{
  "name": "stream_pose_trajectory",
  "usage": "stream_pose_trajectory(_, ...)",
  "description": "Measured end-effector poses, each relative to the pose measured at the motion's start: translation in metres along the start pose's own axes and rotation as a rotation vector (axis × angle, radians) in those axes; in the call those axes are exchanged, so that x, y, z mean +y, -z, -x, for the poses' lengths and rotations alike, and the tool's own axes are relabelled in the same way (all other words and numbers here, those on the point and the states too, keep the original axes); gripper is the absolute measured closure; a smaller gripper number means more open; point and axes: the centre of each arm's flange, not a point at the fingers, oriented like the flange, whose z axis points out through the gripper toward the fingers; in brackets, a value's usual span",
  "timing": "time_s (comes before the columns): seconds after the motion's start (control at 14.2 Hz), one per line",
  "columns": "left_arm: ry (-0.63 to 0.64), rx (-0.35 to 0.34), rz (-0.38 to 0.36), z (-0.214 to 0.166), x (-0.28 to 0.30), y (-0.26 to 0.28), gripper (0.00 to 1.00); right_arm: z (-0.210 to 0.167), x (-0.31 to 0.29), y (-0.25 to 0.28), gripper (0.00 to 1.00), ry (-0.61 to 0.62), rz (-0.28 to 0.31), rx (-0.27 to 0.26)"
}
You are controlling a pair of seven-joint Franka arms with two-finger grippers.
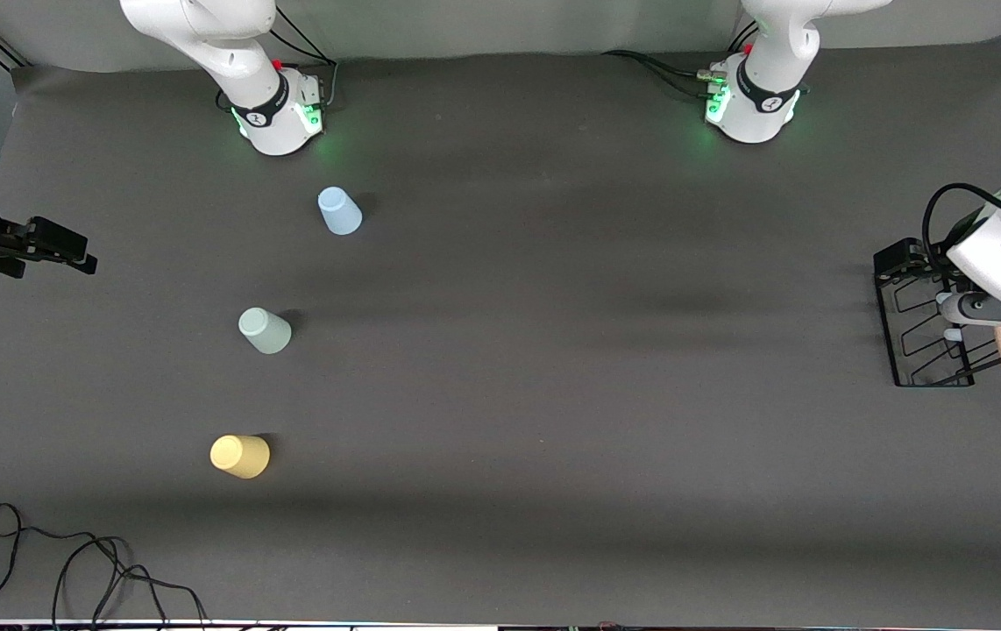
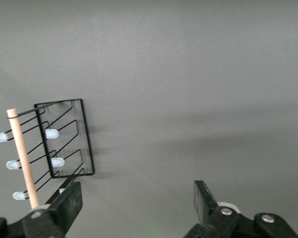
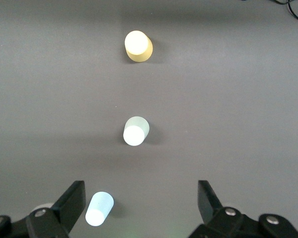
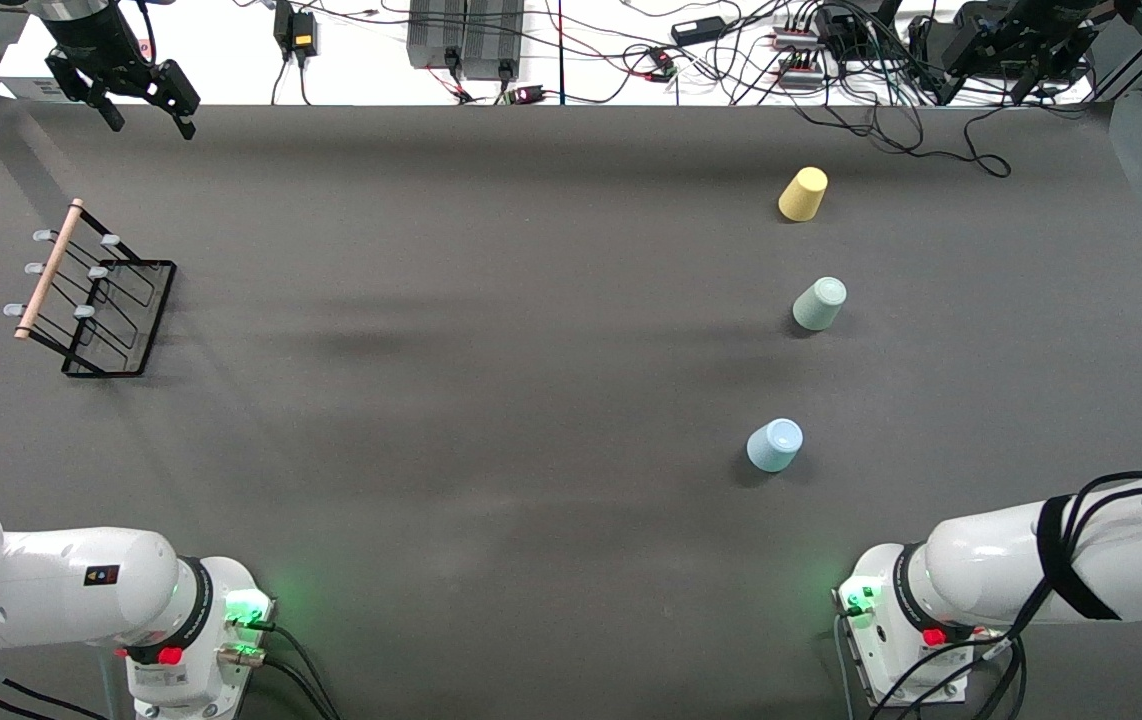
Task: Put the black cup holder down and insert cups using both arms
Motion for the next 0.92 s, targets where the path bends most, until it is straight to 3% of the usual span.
stream_pose_trajectory(0.21, 0.025, 0.002, 0.051, 0.0, -0.006, 0.0, 0.0, 0.0, 0.0, 0.0, 0.0, 0.0, 0.0, 0.004)
stream_pose_trajectory(0.92, 0.036, -0.005, 0.063, 0.002, -0.011, -0.001, 0.0, -0.001, 0.0, 0.001, 0.0, 0.0, 0.0, 0.01)
